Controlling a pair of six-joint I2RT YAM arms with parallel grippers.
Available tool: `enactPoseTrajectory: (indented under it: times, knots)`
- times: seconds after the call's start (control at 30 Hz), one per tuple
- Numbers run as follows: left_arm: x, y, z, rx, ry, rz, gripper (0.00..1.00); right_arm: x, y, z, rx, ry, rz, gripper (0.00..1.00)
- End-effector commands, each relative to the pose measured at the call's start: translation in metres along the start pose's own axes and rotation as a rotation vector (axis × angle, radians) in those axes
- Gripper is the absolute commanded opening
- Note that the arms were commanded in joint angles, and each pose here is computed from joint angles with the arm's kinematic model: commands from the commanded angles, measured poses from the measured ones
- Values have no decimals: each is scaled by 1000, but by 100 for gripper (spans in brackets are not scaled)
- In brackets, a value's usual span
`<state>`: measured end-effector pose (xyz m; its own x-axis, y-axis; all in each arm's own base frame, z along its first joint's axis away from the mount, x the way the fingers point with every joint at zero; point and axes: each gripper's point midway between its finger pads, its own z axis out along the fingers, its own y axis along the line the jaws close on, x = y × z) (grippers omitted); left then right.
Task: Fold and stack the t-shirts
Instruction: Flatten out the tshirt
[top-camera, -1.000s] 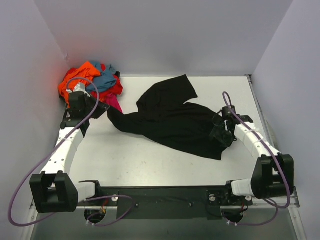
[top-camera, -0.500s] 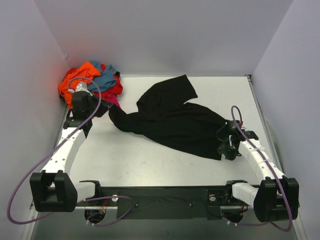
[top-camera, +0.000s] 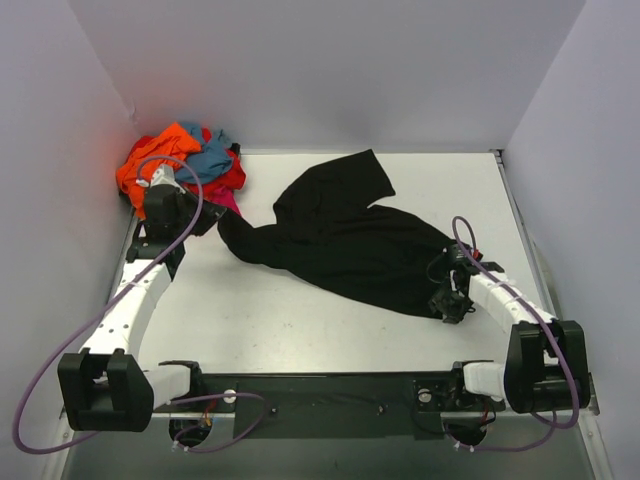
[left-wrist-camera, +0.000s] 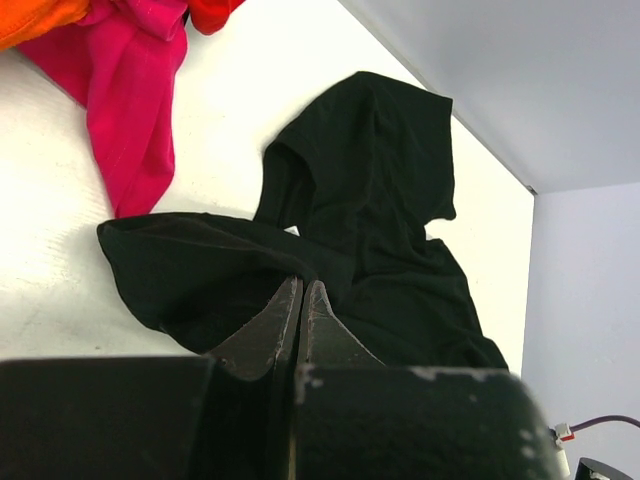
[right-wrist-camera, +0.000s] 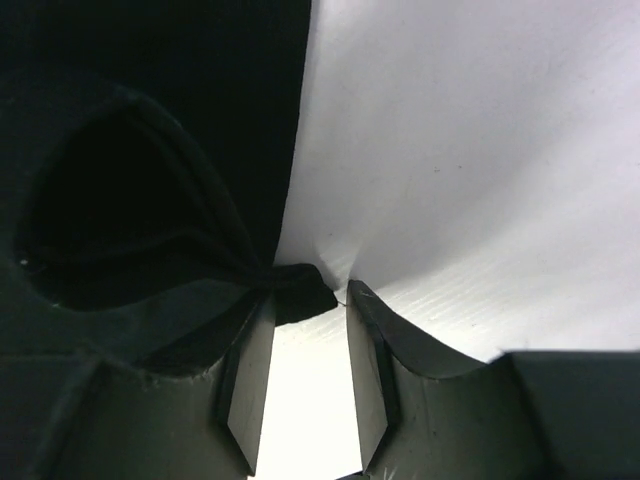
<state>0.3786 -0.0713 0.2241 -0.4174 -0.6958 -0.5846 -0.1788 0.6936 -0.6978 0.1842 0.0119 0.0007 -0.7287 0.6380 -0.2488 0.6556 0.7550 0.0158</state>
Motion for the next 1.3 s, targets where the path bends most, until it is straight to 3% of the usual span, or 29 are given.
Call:
enactPoseTrajectory:
  times: [0.0,0.07,0.13,0.17,0.2,0.47,0.63,0.8,0.97,1.27]
  knots:
    - [-15,-13,-9,35,-64,22,0,3,2,9,5,18,25,29]
    - [-16,-13,-10,35,-68,25,0,0,2,10,7,3,31,26]
    - [-16,-13,-11,32,-66,29,0,-1,6,12,-6,6,29,16]
    - [-17,-14,-13,33,-69,34,0,2,8,14,-15,33,22,2]
    - [-18,-14,-13,31,-67,40,0,2,9,15,-16,36,19,0]
    - [-26,-15,-19,11,-90,71,0,-19,38,-16,-161,3,12,0]
    - [-39,-20,2,-7,-84,52,0,-89,88,-80,-338,-116,9,0]
    - [-94,-77,4,73,-132,55,0,-160,124,-163,-512,-231,12,0]
    - [-173,-162,-73,190,-311,168,0,-205,127,-292,-757,-436,20,0]
    - [-225,-254,-276,442,-697,321,0,-178,64,-489,-993,-890,28,0]
